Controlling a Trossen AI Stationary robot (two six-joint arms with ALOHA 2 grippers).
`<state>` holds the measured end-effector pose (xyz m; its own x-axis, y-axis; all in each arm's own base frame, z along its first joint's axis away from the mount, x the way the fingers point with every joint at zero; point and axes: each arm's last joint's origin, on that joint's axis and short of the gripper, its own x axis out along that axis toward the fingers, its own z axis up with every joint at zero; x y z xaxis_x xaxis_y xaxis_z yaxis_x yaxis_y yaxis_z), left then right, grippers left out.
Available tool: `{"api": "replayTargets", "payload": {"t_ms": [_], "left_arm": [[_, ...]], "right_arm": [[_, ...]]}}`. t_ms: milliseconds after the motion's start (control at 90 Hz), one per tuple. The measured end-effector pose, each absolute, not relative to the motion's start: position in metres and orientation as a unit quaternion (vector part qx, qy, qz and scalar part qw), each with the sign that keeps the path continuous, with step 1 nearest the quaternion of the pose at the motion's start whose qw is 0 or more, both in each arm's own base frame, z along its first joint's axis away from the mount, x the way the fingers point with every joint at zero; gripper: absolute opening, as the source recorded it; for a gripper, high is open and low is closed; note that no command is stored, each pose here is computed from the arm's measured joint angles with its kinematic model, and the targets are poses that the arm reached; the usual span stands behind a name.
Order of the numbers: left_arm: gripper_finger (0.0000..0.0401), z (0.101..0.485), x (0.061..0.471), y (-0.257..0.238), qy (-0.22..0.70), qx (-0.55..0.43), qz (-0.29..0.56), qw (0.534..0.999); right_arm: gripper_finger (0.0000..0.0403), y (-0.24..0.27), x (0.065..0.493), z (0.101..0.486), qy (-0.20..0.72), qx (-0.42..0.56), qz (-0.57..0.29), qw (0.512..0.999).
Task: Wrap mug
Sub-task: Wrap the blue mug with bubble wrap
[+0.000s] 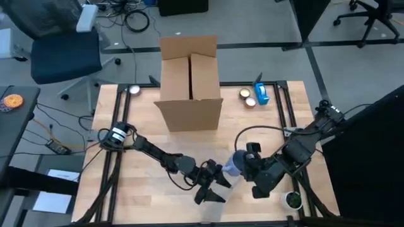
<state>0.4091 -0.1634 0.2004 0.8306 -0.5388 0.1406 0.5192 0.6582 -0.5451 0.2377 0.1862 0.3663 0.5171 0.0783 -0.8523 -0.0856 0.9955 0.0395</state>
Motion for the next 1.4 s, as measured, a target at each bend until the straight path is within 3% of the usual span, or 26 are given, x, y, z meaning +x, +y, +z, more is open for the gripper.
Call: {"api": "replayTargets", "payload": {"t_ms": [233,456,633,789,1078,1400], "left_arm": [[0.0348,0.200,0.413,-0.144,0.089,-0.290,-0.251,0.919],[0.0348,0.189,0.401,-0.124,0.258,-0.261,-0.136,0.920],[0.0348,0.161,0.375,-0.120,0.433,-0.219,-0.016,0.874],[0.0348,0.150,0.352,-0.121,0.520,-0.177,0.068,0.833],[0.0348,0.149,0.351,-0.125,0.502,-0.171,0.104,0.841],[0.0349,0.149,0.346,-0.127,0.512,-0.178,0.117,0.832]], "right_arm": [[0.0000,0.189,0.232,0.334,0.579,0.042,0.069,0.811],[0.0000,0.186,0.228,0.302,0.616,0.042,0.034,0.786],[0.0000,0.194,0.235,0.275,0.599,0.080,0.075,0.793],[0.0000,0.198,0.239,0.254,0.581,0.098,0.102,0.802],[0.0000,0.170,0.239,0.223,0.609,0.075,0.038,0.788],[0.0000,0.134,0.242,0.241,0.665,0.006,-0.043,0.746]]}}
